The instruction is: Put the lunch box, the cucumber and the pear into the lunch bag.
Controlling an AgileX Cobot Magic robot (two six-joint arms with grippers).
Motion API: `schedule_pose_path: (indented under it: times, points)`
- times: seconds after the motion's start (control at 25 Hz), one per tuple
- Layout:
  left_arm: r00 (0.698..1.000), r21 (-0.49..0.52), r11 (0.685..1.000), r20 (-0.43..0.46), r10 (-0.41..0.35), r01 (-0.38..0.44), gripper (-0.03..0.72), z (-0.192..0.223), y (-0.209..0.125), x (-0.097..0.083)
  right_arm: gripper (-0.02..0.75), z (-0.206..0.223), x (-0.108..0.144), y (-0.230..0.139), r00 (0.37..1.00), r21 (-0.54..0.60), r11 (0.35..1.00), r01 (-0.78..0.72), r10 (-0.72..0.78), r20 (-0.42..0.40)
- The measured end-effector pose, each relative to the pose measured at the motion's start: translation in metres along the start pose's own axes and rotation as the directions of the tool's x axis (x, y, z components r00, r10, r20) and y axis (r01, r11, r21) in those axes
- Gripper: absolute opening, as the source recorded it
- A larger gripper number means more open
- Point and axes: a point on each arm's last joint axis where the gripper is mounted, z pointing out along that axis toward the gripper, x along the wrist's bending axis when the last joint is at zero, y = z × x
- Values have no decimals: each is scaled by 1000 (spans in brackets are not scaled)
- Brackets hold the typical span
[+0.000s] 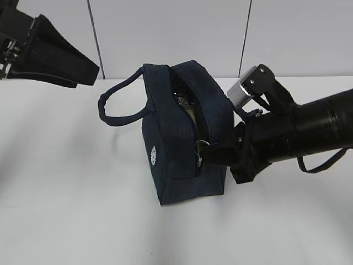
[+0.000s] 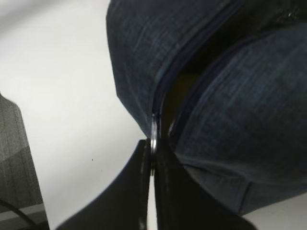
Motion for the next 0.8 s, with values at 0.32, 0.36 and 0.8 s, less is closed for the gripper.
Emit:
schedule_pose_path:
  times: [0.32,0.36,0.8]
  points:
    - [1000,3,1000,2,0,0,449,0,0,0,-16,-9,-14,40,996,-83,994,77,-73,51]
    - [1000,5,1000,3,0,0,449,0,0,0,-16,-10,-16,45,995,-94,992,89,-83,59]
    - [1000,20,1000,17,0,0,449,0,-2,-2,-16,-16,-43,80,976,-220,975,38,11,217]
